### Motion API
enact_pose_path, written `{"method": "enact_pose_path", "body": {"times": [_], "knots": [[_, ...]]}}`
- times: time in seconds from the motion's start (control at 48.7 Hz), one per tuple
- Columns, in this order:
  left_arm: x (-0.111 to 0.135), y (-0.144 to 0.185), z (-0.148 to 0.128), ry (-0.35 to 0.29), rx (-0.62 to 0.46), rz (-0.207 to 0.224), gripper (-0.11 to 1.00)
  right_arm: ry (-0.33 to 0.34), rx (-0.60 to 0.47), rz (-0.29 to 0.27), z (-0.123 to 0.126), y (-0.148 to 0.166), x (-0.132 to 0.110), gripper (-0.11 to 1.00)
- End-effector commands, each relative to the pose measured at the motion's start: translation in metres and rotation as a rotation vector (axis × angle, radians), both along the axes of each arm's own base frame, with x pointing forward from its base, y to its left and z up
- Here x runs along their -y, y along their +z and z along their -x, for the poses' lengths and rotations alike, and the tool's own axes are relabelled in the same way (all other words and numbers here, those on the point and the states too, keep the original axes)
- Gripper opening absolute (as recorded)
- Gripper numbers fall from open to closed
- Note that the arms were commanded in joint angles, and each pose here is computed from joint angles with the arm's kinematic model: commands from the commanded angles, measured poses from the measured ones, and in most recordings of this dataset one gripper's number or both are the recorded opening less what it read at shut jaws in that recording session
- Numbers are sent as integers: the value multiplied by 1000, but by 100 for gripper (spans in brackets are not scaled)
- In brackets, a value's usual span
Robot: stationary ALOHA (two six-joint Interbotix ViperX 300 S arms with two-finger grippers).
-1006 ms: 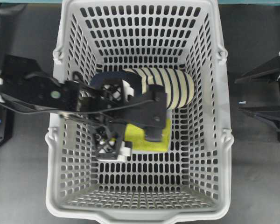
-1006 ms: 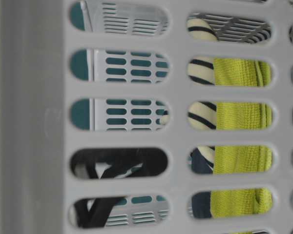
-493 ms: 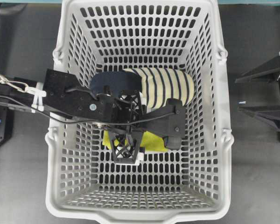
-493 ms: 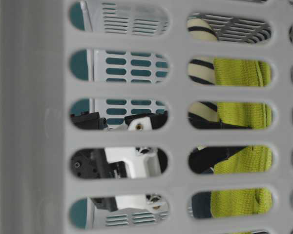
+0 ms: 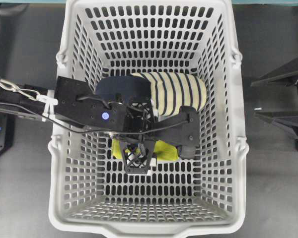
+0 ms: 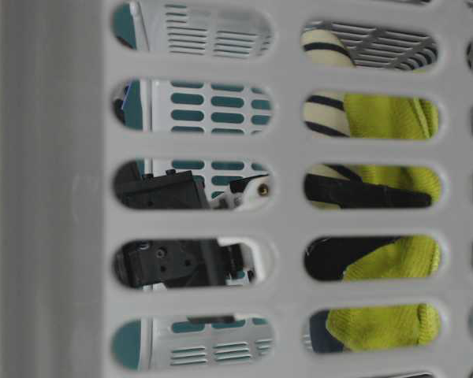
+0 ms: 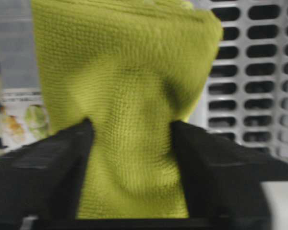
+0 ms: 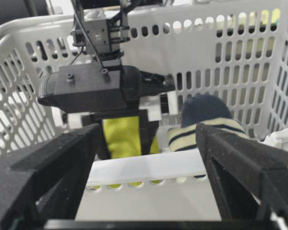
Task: Pick up the yellow cloth from the shopping basket with the left arm.
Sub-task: 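Lift the yellow cloth upward out of the basket with the left gripper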
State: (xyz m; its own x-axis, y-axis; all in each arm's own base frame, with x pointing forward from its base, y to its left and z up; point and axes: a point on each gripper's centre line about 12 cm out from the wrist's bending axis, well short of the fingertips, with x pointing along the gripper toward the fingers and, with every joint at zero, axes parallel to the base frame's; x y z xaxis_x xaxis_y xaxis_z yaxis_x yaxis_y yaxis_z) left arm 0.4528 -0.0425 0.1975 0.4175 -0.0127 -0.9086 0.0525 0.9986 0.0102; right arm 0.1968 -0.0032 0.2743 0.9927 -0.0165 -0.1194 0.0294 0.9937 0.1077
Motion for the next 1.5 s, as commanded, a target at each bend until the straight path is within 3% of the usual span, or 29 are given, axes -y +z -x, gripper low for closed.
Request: {"method": "enact_pose_path", "body": {"times": [0.0,0.123,0.164,0.39,0.595,0.841,1.108,1.478], "knots": [[2,1,0,-6,0,-3,49,-2,14,-3,-1,4,0,76],[2,4,1,-15,7,-6,21,-2,22,-3,-1,5,0,76],[2,9,1,-19,16,-7,16,-2,26,-3,0,6,0,76],[1,58,2,-27,82,-9,16,-2,49,-2,4,10,0,76],[1,131,6,-30,129,-9,16,-2,52,-5,6,11,0,76],[-2,213,21,-15,102,-11,16,0,52,-2,8,12,0,76],[-7,226,21,2,21,-16,16,-2,52,-5,8,11,0,76],[-14,226,20,20,25,-16,16,-2,54,-4,9,11,0,76]]}}
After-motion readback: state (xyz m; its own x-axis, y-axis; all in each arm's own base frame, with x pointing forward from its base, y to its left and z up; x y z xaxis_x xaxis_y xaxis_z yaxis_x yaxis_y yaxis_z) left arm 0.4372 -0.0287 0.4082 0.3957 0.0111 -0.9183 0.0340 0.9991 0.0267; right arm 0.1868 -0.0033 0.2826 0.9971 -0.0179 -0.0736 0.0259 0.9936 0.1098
